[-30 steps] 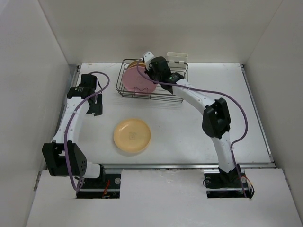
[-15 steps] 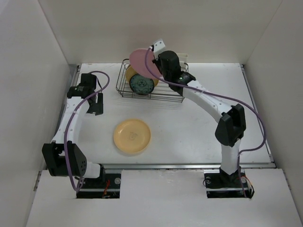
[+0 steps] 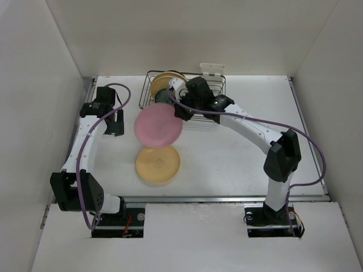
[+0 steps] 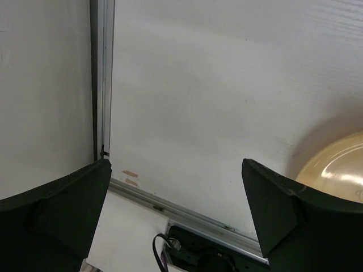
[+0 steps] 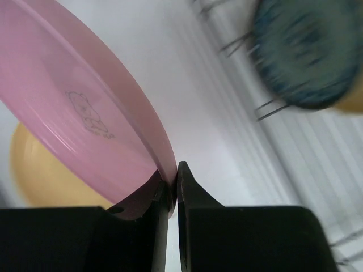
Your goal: Unload the plates from the dish rack
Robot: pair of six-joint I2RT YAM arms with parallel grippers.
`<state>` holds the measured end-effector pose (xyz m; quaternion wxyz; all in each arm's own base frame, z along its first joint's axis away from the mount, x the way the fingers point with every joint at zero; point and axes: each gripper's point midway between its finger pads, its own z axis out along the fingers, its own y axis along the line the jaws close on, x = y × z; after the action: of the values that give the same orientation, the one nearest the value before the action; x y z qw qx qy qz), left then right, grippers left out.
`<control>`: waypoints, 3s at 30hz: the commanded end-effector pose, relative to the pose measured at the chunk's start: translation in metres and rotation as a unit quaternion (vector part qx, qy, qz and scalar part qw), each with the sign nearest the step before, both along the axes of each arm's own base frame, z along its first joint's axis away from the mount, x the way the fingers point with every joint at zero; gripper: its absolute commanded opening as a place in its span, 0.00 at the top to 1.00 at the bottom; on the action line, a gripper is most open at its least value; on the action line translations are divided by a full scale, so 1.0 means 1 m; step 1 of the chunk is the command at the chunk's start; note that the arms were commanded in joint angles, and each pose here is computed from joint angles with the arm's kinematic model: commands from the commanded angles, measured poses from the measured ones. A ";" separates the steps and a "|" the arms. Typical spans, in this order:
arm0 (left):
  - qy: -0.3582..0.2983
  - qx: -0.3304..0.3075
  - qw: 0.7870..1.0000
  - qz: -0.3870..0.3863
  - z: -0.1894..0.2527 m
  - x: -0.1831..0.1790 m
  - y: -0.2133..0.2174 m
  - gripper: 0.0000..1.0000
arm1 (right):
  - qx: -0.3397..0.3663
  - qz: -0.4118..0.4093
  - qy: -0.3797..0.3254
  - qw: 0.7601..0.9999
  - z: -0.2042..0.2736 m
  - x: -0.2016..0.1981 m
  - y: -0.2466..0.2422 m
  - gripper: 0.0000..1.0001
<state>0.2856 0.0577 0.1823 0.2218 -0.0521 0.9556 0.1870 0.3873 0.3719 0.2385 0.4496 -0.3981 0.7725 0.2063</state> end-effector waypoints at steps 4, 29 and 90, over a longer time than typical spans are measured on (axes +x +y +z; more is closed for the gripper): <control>-0.036 -0.019 0.999 0.002 0.021 0.005 -0.007 0.00 | 0.005 0.132 0.204 0.970 -0.072 -0.096 0.032 0.99; -0.023 -0.027 0.999 -0.032 0.014 0.012 -0.015 0.00 | 0.083 -0.531 0.116 0.835 -0.027 0.105 -0.226 0.11; -0.023 -0.194 0.977 -0.080 -0.065 0.229 -0.117 0.91 | 0.097 -0.139 -0.041 0.985 -0.032 0.185 -0.009 0.49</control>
<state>0.5130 -0.0639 0.1087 0.2401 -0.0061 0.9704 -0.0237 0.5489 0.3618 0.1729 0.4893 -0.2852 0.7984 0.2045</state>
